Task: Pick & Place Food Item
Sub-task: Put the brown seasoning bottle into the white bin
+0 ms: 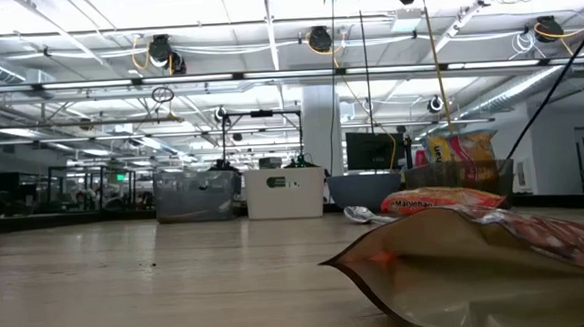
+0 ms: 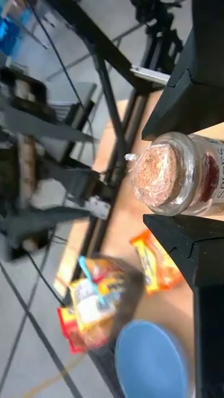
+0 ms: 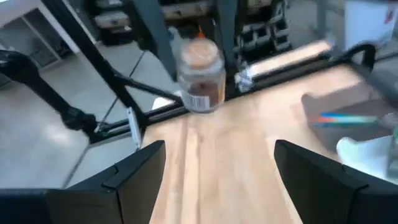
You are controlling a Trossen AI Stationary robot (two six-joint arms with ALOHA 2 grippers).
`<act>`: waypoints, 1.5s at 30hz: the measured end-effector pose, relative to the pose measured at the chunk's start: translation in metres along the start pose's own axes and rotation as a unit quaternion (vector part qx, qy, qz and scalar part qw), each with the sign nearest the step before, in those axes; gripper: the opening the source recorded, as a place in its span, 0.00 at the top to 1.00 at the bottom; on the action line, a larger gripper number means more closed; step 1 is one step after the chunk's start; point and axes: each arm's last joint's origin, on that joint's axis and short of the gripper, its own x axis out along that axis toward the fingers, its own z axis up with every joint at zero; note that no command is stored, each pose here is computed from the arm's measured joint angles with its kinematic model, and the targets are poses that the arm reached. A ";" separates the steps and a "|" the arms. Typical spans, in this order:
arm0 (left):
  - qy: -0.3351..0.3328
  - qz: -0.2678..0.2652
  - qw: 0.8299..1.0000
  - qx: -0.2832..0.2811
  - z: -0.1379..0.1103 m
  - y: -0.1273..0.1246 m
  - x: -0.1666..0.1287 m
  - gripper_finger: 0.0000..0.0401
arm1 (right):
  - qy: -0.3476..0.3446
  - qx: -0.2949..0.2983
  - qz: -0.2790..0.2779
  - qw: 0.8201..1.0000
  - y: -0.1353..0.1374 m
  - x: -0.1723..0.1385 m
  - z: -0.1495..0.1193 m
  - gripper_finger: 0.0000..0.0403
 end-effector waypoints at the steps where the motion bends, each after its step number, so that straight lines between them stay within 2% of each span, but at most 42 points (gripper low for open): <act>1: 0.002 0.004 1.000 0.002 -0.001 0.002 -0.002 0.53 | -0.006 -0.006 -0.002 1.000 0.001 -0.003 0.000 0.27; 4: -0.020 0.008 1.000 0.004 0.002 0.008 -0.011 0.53 | -0.012 -0.007 -0.025 1.000 0.001 -0.012 -0.008 0.27; 9: -0.039 0.013 0.999 0.000 -0.011 0.025 -0.015 0.53 | -0.037 0.001 -0.077 0.996 -0.004 -0.023 -0.027 0.27; 11: -0.077 0.000 0.997 -0.003 -0.013 0.032 -0.016 0.53 | -0.054 0.009 -0.085 0.995 -0.007 -0.025 -0.037 0.27; 17: -0.099 -0.003 0.995 -0.020 -0.043 0.067 -0.019 0.53 | -0.144 0.023 -0.097 0.985 -0.021 -0.020 -0.061 0.27; 18: -0.092 -0.006 0.995 -0.025 -0.051 0.073 -0.018 0.53 | -0.158 0.031 -0.102 0.982 -0.023 -0.019 -0.065 0.27; 20: -0.120 -0.008 0.992 -0.030 -0.055 0.085 -0.018 0.53 | -0.174 0.052 -0.115 0.977 -0.030 -0.015 -0.078 0.27; 22: -0.108 -0.005 0.993 -0.042 -0.068 0.097 -0.022 0.53 | -0.201 0.065 -0.119 0.970 -0.036 -0.010 -0.086 0.27; 24: -0.134 -0.007 0.990 -0.040 -0.072 0.106 -0.021 0.53 | -0.216 0.084 -0.124 0.965 -0.041 -0.007 -0.097 0.27; 26: -0.125 -0.005 0.991 -0.049 -0.083 0.116 -0.022 0.53 | -0.243 0.099 -0.129 0.956 -0.046 -0.003 -0.103 0.27; 31: -0.137 0.029 0.988 -0.060 -0.105 0.137 -0.021 0.53 | -0.261 0.135 -0.139 0.946 -0.055 0.004 -0.117 0.27; 35: -0.125 0.070 0.987 -0.071 -0.126 0.147 -0.019 0.53 | -0.258 0.143 -0.145 0.944 -0.059 0.010 -0.119 0.27; 41: -0.099 0.129 0.986 -0.031 -0.142 0.152 -0.008 0.53 | -0.288 0.148 -0.142 0.935 -0.062 0.016 -0.116 0.27; 45: -0.095 0.192 0.977 -0.002 -0.151 0.148 0.006 0.53 | -0.290 0.146 -0.139 0.936 -0.063 0.019 -0.116 0.27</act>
